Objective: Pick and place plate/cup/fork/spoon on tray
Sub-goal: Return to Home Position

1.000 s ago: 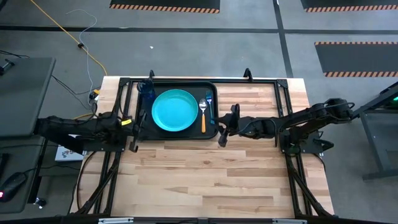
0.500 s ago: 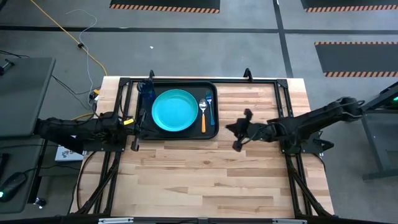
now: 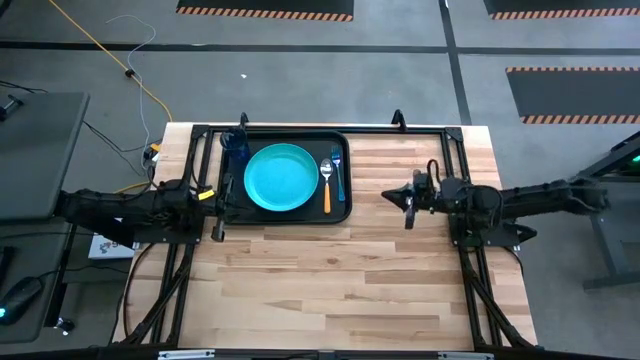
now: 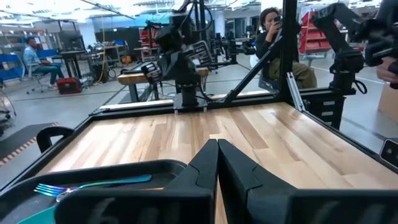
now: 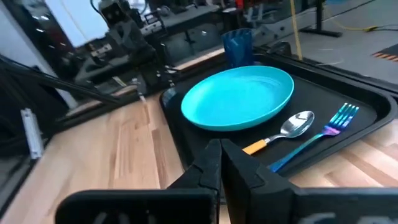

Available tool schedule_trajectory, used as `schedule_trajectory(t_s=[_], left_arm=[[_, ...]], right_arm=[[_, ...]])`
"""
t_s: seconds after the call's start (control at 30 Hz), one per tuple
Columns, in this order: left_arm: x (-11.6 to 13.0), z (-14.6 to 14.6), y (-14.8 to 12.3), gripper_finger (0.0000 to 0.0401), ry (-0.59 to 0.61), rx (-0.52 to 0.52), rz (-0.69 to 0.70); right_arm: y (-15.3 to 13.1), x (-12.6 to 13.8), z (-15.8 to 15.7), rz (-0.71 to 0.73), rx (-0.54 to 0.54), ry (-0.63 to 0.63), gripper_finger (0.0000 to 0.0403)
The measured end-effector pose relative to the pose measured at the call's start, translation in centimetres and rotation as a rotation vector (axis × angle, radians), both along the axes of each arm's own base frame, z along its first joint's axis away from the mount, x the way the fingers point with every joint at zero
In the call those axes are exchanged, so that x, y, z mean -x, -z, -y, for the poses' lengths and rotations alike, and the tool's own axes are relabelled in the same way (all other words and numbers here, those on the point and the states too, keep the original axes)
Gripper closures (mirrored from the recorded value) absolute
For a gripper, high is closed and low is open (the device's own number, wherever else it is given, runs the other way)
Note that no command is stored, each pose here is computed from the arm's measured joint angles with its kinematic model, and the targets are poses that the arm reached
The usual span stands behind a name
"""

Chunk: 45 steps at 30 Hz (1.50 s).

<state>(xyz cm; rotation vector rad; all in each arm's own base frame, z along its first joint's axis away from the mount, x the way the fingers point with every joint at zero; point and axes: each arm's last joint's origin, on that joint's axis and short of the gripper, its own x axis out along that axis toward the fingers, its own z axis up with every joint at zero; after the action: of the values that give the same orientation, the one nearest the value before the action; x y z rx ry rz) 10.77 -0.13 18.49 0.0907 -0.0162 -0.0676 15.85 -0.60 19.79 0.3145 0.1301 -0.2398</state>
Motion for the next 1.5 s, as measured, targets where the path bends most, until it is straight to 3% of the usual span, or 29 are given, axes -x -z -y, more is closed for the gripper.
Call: schedule_trajectory(t_s=[0.33, 0.63, 0.9, 1.03, 1.17, 1.23, 1.5], left_arm=[[0.0, 0.0, 0.8, 0.0401, -0.001, 0.008, -0.081], [0.0, 0.0, 0.9, 0.0401, -0.002, 0.008, -0.093], [0.1, 0.1, 0.8, 0.04, 0.006, 0.008, -0.087], [0.1, 0.1, 0.8, 0.0401, 0.007, 0.008, -0.085], [0.1, 0.1, 1.3, 0.04, 0.007, 0.008, -0.047], [0.4, 0.1, 2.6, 0.0401, 0.003, 0.008, -0.109], [1.1, 0.0, 1.6, 0.04, -0.057, 0.01, 0.007]], right_arm=[[2.8, 2.3, 1.0, 0.159, 0.087, -0.062, 0.0403], [3.1, 3.3, 0.6, 0.133, 0.114, -0.086, 0.0403], [3.9, 5.5, 0.5, 0.063, 0.076, -0.059, 0.0403], [2.8, 6.2, 0.4, 0.175, 0.162, -0.089, 0.0403], [3.0, 6.1, 0.4, 0.143, 0.196, -0.097, 0.0403], [3.2, 6.0, 0.4, 0.13, 0.194, -0.098, 0.0403], [3.3, 5.9, 0.4, 0.114, 0.175, -0.103, 0.0403]])
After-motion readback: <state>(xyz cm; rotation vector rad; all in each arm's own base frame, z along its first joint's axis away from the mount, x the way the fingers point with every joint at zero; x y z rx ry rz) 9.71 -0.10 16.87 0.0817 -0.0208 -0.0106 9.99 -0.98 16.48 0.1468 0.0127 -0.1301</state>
